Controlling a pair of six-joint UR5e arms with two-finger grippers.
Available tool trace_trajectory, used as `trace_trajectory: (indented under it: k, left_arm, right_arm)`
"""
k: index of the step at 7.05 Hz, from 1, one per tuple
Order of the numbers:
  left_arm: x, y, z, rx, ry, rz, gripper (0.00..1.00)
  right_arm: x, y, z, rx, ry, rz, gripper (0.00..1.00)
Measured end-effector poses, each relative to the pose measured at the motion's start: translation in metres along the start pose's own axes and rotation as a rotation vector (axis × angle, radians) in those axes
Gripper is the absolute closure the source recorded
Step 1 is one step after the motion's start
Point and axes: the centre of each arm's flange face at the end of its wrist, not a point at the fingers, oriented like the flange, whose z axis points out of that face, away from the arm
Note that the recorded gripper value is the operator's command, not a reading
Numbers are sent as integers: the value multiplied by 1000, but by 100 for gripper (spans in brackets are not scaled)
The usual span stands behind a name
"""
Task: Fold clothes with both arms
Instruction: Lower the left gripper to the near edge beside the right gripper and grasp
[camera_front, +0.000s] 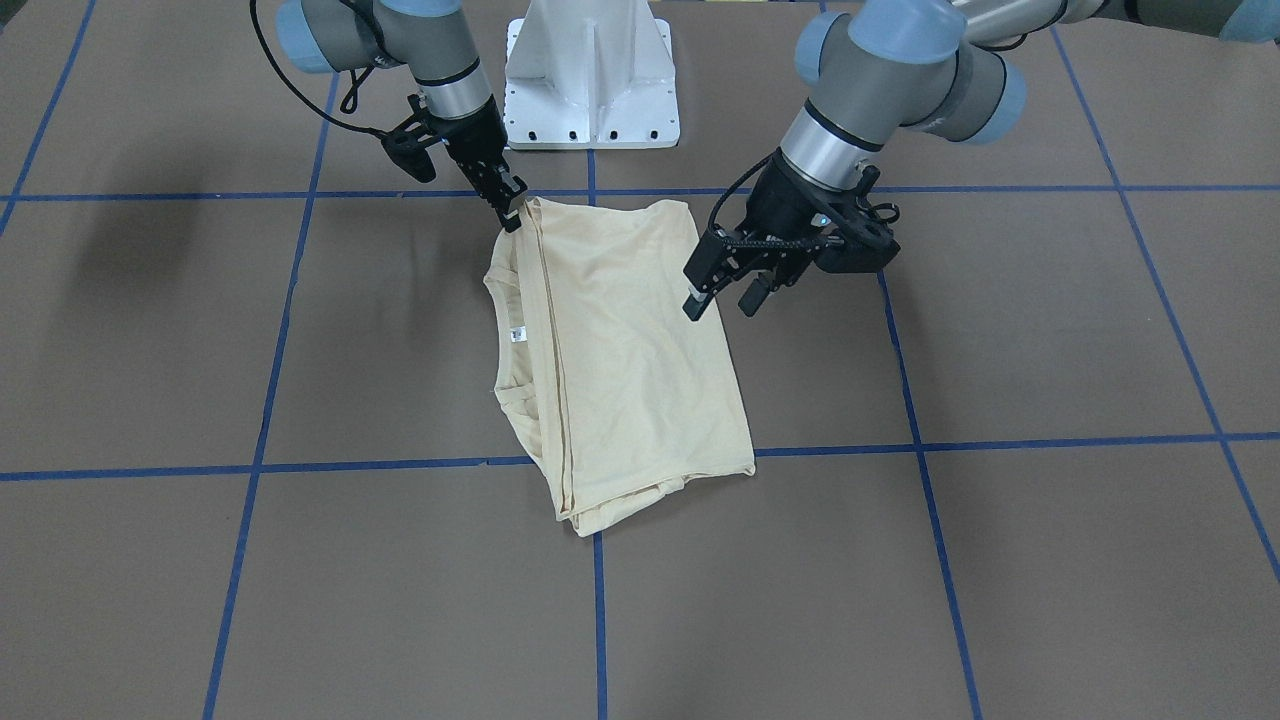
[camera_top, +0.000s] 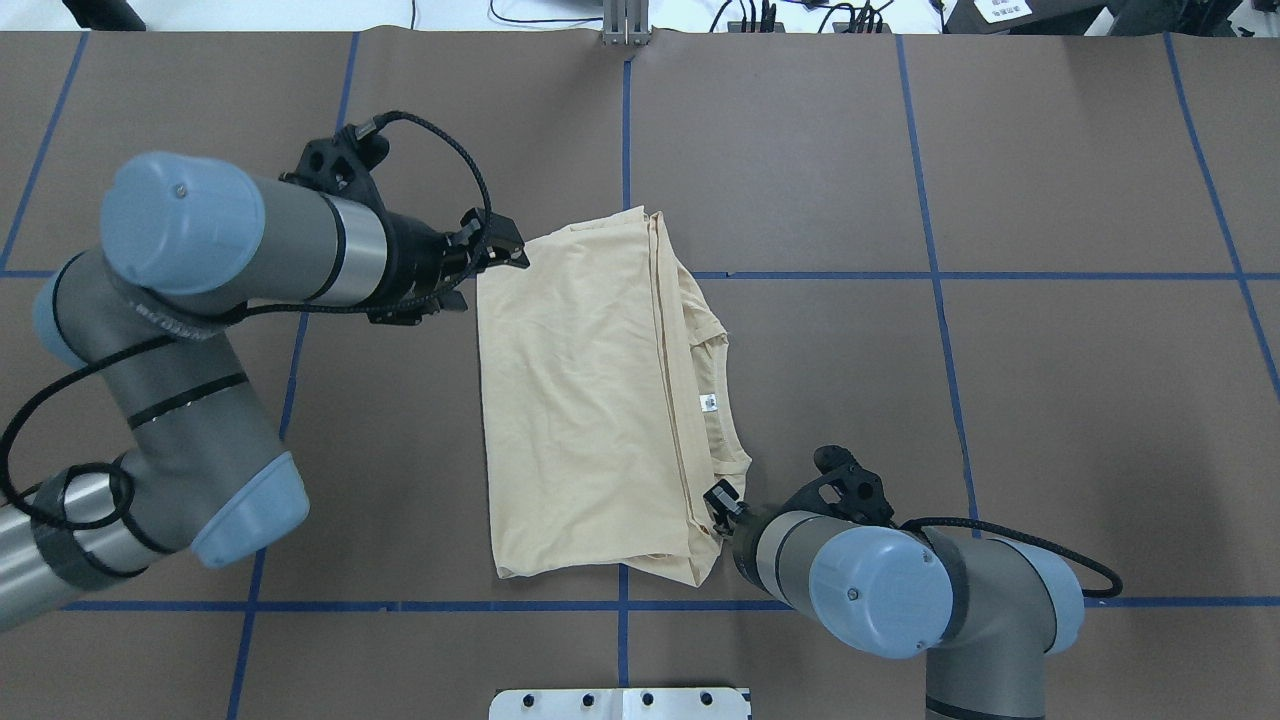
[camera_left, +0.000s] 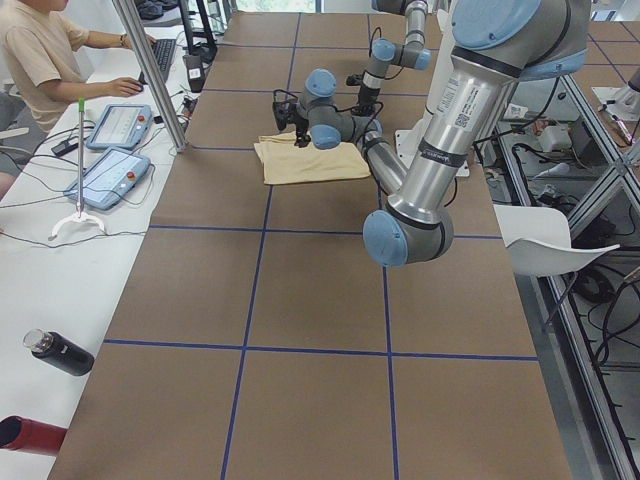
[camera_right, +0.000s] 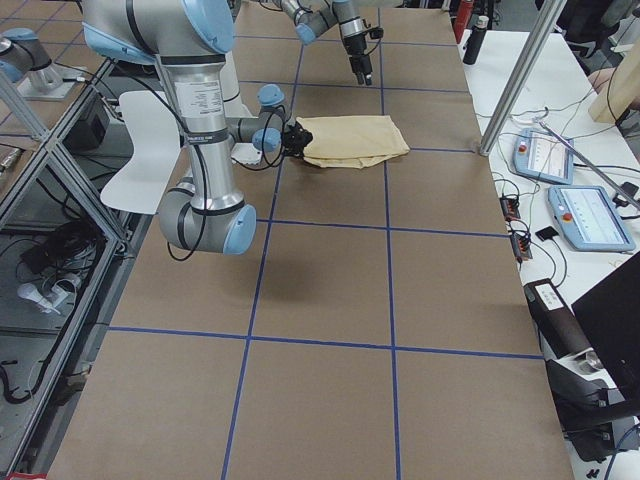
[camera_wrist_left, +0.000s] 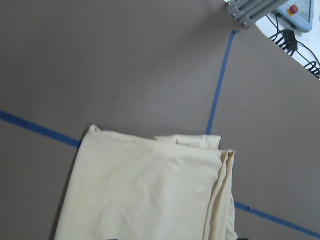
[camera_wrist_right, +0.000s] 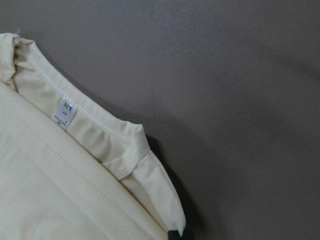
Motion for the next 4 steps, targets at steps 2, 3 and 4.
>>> trace_trajectory:
  k: [2,3,4]
  left_arm:
    - [-25,65,-11,-59,4,-100,0]
    - [-36,96,-4,-67,-9,-157,1]
    - [-56,123,7,-59,-39,-196,3]
  right_arm:
    - [9,3,-1,-3,8,6,100]
    - [12,2,-2,-3,11,9,100]
    - [14,1,-2,-3,12,9,100]
